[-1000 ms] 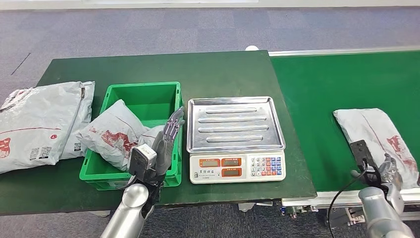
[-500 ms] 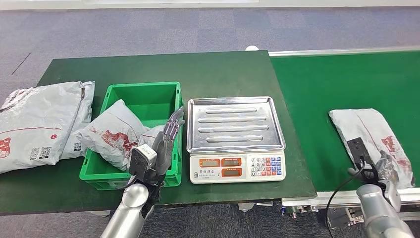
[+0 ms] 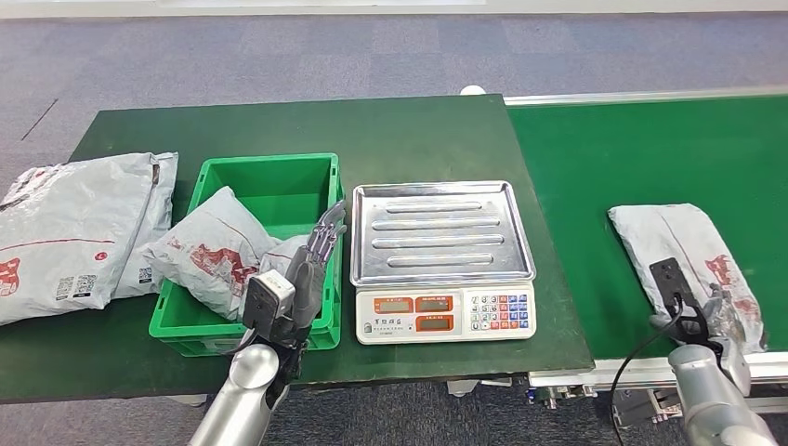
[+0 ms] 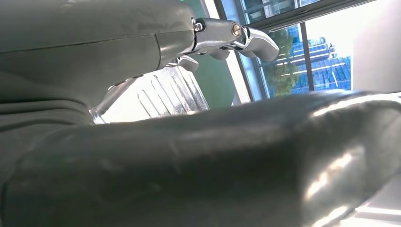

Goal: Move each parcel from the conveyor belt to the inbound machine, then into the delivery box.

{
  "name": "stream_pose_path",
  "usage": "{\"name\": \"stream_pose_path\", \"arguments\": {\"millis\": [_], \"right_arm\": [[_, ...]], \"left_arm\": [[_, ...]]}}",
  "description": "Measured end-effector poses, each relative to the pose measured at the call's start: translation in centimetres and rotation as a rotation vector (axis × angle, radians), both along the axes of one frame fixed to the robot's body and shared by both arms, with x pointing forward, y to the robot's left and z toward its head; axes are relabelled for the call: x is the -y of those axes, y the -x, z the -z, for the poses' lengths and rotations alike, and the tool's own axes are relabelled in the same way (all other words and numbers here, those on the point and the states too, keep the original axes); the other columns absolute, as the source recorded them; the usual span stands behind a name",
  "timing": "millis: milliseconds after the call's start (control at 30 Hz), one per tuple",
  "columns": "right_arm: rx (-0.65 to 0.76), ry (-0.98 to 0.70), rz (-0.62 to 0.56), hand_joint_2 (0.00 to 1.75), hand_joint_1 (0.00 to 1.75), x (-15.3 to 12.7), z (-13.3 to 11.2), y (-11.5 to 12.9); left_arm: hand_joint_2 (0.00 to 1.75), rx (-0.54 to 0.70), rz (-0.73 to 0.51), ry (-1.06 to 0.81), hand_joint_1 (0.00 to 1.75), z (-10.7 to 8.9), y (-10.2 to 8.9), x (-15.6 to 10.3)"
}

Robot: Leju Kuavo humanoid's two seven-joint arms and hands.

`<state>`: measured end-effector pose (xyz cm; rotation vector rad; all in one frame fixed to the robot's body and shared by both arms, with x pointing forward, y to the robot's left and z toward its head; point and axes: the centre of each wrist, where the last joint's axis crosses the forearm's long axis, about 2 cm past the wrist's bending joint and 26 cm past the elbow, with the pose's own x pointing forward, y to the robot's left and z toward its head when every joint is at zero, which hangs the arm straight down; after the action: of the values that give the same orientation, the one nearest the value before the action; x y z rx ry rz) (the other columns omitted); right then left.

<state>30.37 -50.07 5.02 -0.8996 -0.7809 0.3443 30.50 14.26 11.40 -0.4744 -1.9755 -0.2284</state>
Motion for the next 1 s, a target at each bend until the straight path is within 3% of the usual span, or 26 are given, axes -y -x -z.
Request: {"name": "stream_pose_path", "arguments": {"millis": [233,433,733,767,867,900,1000], "right_arm": [[-0.013,-0.226,0.013,1.75,0.0,0.4,0.3,0.4],[-0.02,-0.248,0.017,1.75,0.0,0.5,0.4,0.5],[-0.145,-0.281,0.002,1.75,0.0,0.1,-0.1,-0.3],[-0.151,-0.28,-0.003,1.75,0.11,0.0,-0.2,-0.5],[-0.164,-0.266,-0.025,1.75,1.41,-0.4,-0.5,-1.1],[-0.167,-0.257,-0.035,1.75,1.73,-0.5,-0.5,-1.3],[-0.159,-0.212,-0.07,1.75,1.75,-1.0,-0.9,-1.9]], "left_arm": [[0.0,-0.014,0.003,-0.007,0.0,0.4,0.0,0.0],[0.0,-0.02,0.004,-0.01,0.0,0.6,0.0,0.0],[0.0,-0.016,-0.007,-0.011,0.0,0.5,-0.1,0.0],[0.0,-0.016,-0.008,-0.011,0.0,0.5,-0.1,0.0],[0.0,-0.015,-0.015,-0.013,0.0,0.6,-0.1,0.0],[0.0,-0.014,-0.017,-0.013,0.0,0.6,-0.2,-0.1],[0.0,-0.014,-0.024,-0.013,0.0,0.6,-0.2,-0.2]]}}
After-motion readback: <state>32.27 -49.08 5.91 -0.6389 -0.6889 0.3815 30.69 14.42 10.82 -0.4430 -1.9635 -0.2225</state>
